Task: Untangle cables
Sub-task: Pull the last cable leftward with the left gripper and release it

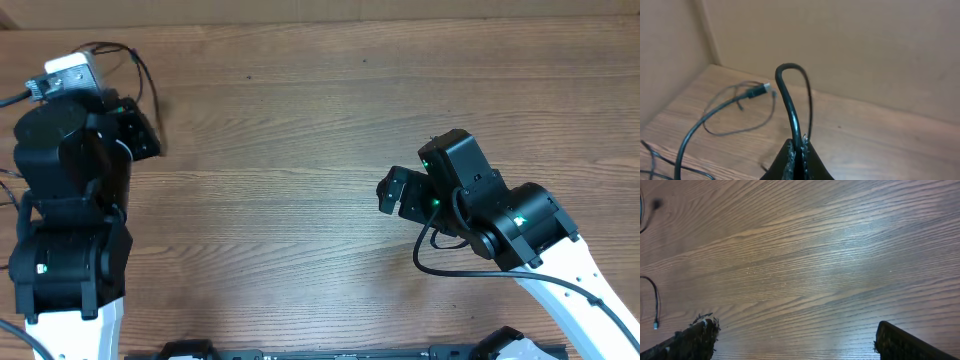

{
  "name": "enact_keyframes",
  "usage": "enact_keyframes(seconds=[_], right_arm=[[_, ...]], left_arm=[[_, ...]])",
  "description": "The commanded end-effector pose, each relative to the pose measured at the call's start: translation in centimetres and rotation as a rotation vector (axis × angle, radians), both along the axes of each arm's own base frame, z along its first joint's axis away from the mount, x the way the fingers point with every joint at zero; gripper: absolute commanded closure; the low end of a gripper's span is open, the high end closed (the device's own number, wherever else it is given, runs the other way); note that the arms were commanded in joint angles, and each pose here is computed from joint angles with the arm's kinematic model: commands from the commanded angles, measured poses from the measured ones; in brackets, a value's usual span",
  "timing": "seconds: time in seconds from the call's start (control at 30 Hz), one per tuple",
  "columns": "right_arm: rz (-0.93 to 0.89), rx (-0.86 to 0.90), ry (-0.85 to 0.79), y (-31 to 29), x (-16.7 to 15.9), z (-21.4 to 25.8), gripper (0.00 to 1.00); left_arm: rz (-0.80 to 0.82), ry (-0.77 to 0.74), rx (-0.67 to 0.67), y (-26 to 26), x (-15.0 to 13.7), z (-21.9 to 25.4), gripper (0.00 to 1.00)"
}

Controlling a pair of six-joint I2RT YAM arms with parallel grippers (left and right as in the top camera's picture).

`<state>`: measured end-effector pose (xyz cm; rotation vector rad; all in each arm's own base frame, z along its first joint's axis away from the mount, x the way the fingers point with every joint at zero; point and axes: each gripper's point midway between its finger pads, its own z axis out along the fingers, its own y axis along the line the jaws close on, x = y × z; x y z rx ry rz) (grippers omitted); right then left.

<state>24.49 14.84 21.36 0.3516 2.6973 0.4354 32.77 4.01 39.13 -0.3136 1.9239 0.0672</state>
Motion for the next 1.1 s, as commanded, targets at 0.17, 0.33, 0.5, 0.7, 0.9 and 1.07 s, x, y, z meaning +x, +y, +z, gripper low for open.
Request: enact_keyframes(seconds=[0.17,0.33,0.5,0.7,0.9,1.07], right_arm=[[-0.010,0.001,-0.026,-0.1,0.5,0.7,0.00],[-0.010,0.001,-0.026,-0.1,0.5,0.7,0.00],[-0.010,0.000,-0.026,-0.1,0.5,0.7,0.00],[-0.010,0.001,-0.026,-0.1,0.5,0.7,0.00],[-0.010,0.001,-0.027,-0.1,0.5,0.7,0.00],[-0.010,0.001,-0.026,-0.1,0.5,0.7,0.00]], left_arm=[[-0.156,0.111,-0.107,-3.0,1.8,-3.2,0.95],[-0.276,0.062,-0.167,-5.3,1.8,-1.6,0.96],[-0.155,0.008,-0.127,-3.3,-0.8,2.0,0.96],[-0.115,-0.048,-0.104,-2.7,-5.9,7.4,0.96],[0.098,-0.054,-0.067,0.9,-8.0,8.4,0.96],[0.413,-0.003,-0.012,5.7,-8.9,7.1,0.95]])
